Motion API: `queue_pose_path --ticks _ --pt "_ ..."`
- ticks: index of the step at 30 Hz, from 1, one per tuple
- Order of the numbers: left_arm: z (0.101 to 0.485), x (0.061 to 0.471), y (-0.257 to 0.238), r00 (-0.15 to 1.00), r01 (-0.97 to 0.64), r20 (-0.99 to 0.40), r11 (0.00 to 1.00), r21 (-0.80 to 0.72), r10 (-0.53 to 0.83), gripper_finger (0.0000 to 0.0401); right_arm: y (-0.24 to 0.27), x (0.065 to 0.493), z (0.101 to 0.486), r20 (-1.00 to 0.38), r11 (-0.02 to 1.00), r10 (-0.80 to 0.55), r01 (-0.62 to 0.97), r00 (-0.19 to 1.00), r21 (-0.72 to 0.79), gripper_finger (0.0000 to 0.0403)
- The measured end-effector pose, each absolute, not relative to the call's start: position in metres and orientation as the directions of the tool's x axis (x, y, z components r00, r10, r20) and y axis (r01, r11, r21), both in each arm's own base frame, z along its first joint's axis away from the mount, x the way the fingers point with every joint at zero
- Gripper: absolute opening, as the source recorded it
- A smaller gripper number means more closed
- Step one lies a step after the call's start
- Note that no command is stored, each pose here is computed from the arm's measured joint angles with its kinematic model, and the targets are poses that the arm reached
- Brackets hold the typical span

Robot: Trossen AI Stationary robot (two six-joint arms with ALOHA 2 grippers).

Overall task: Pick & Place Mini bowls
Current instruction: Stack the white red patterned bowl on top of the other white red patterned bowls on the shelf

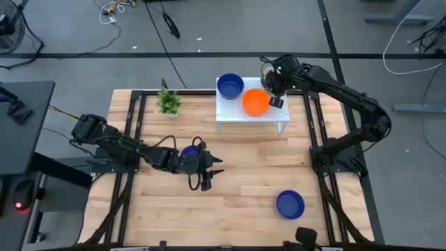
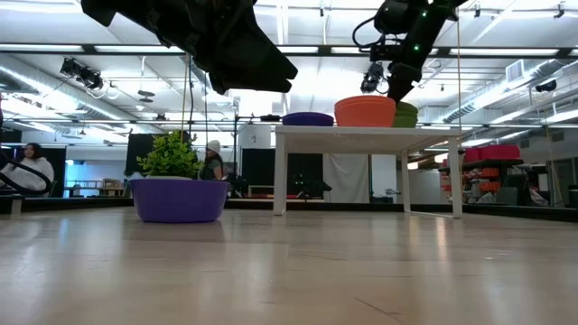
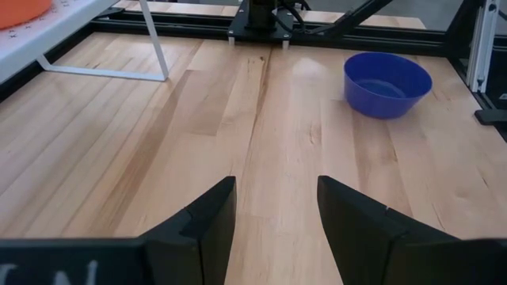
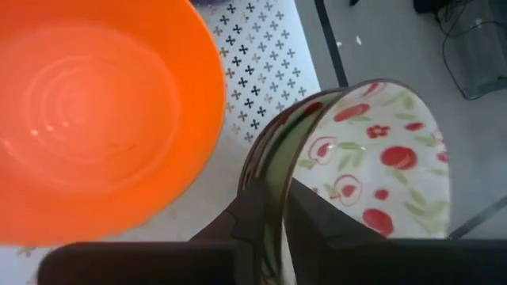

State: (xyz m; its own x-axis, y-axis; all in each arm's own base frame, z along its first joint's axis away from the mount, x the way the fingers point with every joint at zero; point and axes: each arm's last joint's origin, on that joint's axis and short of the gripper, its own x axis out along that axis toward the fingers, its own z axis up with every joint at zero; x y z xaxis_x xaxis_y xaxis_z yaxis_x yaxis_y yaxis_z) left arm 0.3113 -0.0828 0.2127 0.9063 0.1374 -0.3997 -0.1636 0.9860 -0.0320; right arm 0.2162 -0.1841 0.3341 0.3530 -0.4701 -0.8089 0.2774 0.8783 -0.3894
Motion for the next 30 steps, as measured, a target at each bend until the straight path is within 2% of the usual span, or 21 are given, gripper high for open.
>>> queue_pose_path --ticks 10,14,24,27,30 --pt "0.213 0.311 -0.083 0.906 -0.164 -0.4 0.986 -0.032 0.137 0.0183 -0.186 0.218 0.331 -0.815 0.879 -0.468 0.276 0.343 -0.389 0.0062" --pt "0.213 0.311 -0.083 0.906 -0.164 -0.4 0.986 -0.032 0.137 0.0183 -0.186 0.217 0.332 -0.813 0.876 -0.473 0.279 0.341 -0.393 0.0094" --pt "0.213 0.311 -0.083 0.906 -0.164 -0.4 0.986 -0.032 0.137 0.0183 -0.175 0.205 0.353 -0.752 0.852 -0.519 0.309 0.406 -0.422 0.0211" --pt "0.213 0.311 -0.083 0.906 -0.164 -0.399 0.986 -0.032 0.137 0.0183 -0.171 0.2 0.36 -0.731 0.845 -0.532 0.32 0.428 -0.428 0.0226" --pt "0.213 0.311 -0.083 0.906 -0.164 -0.4 0.986 -0.032 0.137 0.0183 -0.169 0.201 0.364 -0.711 0.871 -0.489 0.323 0.506 -0.369 0.0216"
